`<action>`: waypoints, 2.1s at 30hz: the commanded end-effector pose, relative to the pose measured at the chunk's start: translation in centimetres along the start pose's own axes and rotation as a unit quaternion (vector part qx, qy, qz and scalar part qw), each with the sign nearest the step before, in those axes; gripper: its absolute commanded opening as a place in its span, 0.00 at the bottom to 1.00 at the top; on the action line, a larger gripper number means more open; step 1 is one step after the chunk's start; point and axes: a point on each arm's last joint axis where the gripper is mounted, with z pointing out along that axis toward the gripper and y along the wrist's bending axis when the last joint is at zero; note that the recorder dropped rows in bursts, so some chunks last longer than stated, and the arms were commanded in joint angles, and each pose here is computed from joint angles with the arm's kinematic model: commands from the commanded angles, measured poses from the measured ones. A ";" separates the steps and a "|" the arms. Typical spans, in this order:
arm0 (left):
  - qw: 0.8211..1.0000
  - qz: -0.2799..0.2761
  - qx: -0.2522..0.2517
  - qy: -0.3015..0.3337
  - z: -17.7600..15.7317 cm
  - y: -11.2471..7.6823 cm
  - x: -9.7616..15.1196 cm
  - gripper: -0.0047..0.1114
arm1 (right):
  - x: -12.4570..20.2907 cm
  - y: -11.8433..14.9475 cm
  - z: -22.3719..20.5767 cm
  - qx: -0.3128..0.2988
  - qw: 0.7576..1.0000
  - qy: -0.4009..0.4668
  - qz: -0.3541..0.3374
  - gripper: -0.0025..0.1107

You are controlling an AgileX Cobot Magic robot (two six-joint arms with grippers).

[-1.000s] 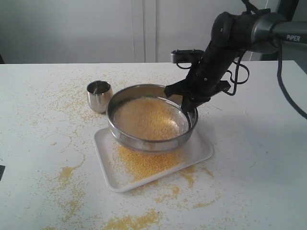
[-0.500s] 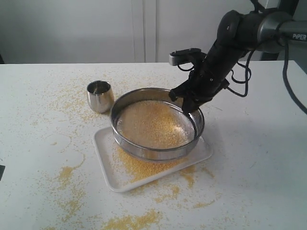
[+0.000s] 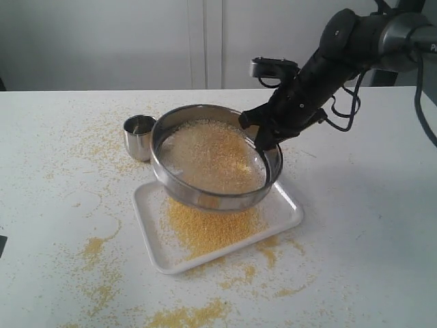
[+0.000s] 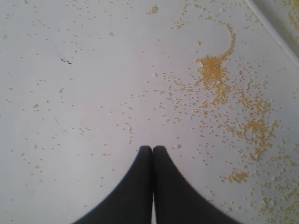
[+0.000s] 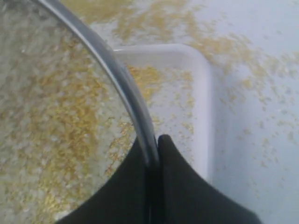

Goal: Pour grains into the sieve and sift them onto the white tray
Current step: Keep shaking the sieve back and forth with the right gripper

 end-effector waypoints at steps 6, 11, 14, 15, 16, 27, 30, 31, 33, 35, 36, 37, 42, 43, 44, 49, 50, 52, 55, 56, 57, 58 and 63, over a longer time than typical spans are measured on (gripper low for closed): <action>1.000 -0.004 0.001 0.000 -0.2 0.0 -0.1 0.04 | -0.4 0.8 -1.1 -0.006 0.999 -0.013 -0.045 0.02; 1.000 -0.004 0.001 0.000 -0.2 0.0 -0.1 0.04 | -0.8 -0.8 -1.2 0.058 0.989 -0.049 0.125 0.02; 1.000 -0.004 0.001 0.000 -0.2 0.0 -0.1 0.04 | -0.6 1.6 -0.4 0.007 0.999 -0.020 -0.049 0.02; 1.000 -0.004 0.001 0.000 -0.2 0.0 -0.1 0.04 | -0.4 1.5 -0.4 0.021 0.995 -0.007 -0.092 0.02; 1.000 -0.004 0.001 0.000 -0.2 0.0 -0.1 0.04 | -0.5 1.1 -0.4 0.042 0.996 -0.007 -0.075 0.02; 1.000 -0.004 0.001 0.000 -0.2 0.0 -0.1 0.04 | -0.3 0.3 -0.3 0.091 0.990 -0.031 0.103 0.02; 1.000 -0.004 0.001 0.000 -0.2 0.0 -0.1 0.04 | 0.3 2.2 -0.2 0.073 0.992 0.023 -0.103 0.02; 1.000 -0.004 0.001 0.000 -0.2 0.0 -0.1 0.04 | 0.4 1.6 -0.3 0.100 0.991 0.025 -0.082 0.02; 1.000 -0.004 0.001 0.000 -0.2 0.0 -0.1 0.04 | 0.3 0.6 -0.3 0.121 0.988 -0.015 0.094 0.02; 1.000 -0.004 0.001 0.000 -0.2 0.0 -0.1 0.04 | 0.7 3.9 -0.1 0.037 0.993 0.025 -0.113 0.02; 1.000 -0.004 0.001 0.000 -0.2 0.0 -0.1 0.04 | 0.7 3.8 -0.3 0.057 0.986 0.030 -0.157 0.02; 1.000 -0.004 0.001 0.000 -0.2 0.0 -0.1 0.04 | 0.2 2.7 -1.0 0.110 0.991 -0.007 -0.070 0.02; 1.000 -0.004 0.001 0.000 -0.2 0.0 -0.1 0.04 | 0.6 5.3 -0.8 0.034 0.980 0.020 -0.193 0.02; 1.000 -0.004 0.001 0.000 -0.2 0.0 -0.1 0.04 | 0.8 4.8 -0.9 0.058 0.978 0.032 -0.197 0.02; 1.000 -0.004 0.001 0.000 -0.2 0.0 -0.1 0.04 | 0.5 3.9 -1.1 0.092 0.986 0.017 -0.141 0.02; 1.000 -0.004 0.001 0.000 -0.2 0.0 -0.1 0.04 | -0.1 4.1 -1.2 0.066 0.997 -0.026 -0.015 0.02; 1.000 -0.004 0.001 0.000 -0.2 0.0 -0.1 0.04 | 0.2 5.1 -1.2 0.046 0.995 -0.008 -0.094 0.02; 1.000 -0.004 0.001 0.000 -0.2 0.0 -0.1 0.04 | 0.6 5.2 -1.4 0.051 0.981 0.018 -0.184 0.02; 1.000 -0.004 0.001 0.000 -0.2 0.0 -0.1 0.04 | -0.2 3.5 -1.7 0.093 0.995 -0.037 0.008 0.02; 1.000 -0.004 0.001 0.000 -0.2 0.0 -0.1 0.04 | -0.3 3.5 -1.7 0.084 0.993 -0.047 0.067 0.02; 1.000 -0.004 0.001 0.000 -0.2 0.0 -0.1 0.04 | -0.3 3.8 -1.5 0.069 0.995 -0.045 0.055 0.02; 1.000 -0.004 0.001 0.000 -0.2 0.0 -0.1 0.04 | -0.2 4.5 -1.4 0.052 0.998 -0.035 0.002 0.02; 1.000 -0.004 0.001 0.000 -0.2 0.0 -0.1 0.04 | 0.2 3.7 -1.5 0.100 0.990 -0.004 -0.102 0.02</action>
